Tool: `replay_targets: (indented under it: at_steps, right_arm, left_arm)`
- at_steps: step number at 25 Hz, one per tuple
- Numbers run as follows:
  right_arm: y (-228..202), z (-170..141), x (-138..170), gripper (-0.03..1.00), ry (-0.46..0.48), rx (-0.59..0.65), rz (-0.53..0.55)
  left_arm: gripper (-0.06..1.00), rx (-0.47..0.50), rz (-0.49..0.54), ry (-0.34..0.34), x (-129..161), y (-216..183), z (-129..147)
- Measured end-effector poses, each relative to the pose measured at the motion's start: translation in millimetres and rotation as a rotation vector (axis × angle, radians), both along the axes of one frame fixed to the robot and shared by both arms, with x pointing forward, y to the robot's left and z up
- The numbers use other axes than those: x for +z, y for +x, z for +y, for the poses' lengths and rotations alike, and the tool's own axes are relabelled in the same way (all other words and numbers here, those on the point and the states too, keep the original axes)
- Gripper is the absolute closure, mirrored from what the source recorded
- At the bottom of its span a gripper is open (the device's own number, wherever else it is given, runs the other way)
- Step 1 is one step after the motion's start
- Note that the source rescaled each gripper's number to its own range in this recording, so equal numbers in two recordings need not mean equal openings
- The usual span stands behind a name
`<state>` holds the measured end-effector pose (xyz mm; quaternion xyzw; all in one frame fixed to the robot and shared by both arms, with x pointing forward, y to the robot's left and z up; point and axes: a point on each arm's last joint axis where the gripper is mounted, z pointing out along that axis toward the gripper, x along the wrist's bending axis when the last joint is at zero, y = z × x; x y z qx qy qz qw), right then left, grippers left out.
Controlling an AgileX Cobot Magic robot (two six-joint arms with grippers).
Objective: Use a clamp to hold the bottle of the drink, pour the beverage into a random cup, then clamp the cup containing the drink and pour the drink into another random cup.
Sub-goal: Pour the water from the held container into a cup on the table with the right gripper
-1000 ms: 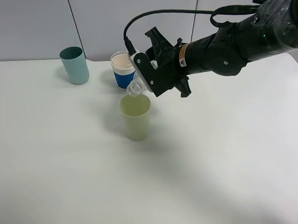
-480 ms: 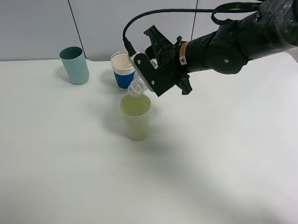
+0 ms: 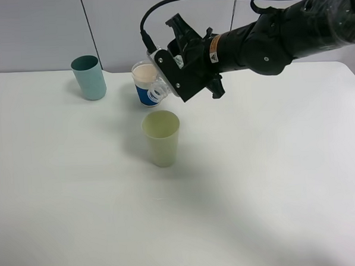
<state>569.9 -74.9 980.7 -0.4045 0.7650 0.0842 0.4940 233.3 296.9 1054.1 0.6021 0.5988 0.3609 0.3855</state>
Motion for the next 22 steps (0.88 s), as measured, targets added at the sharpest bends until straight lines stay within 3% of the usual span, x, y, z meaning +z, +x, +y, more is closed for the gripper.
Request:
replay_targets:
  at_steps: [10,22]
  right_arm:
    - [0.0,-0.3,-0.3,0.97,-0.059,0.038,-0.039]
    - [0.6,0.8,1.6,0.97,-0.054,0.047,-0.055]
  left_arm:
    - [-0.06,0.000,0.000,0.000,0.0,0.0,0.0]
    - [-0.06,0.000,0.000,0.000,0.0,0.0,0.0]
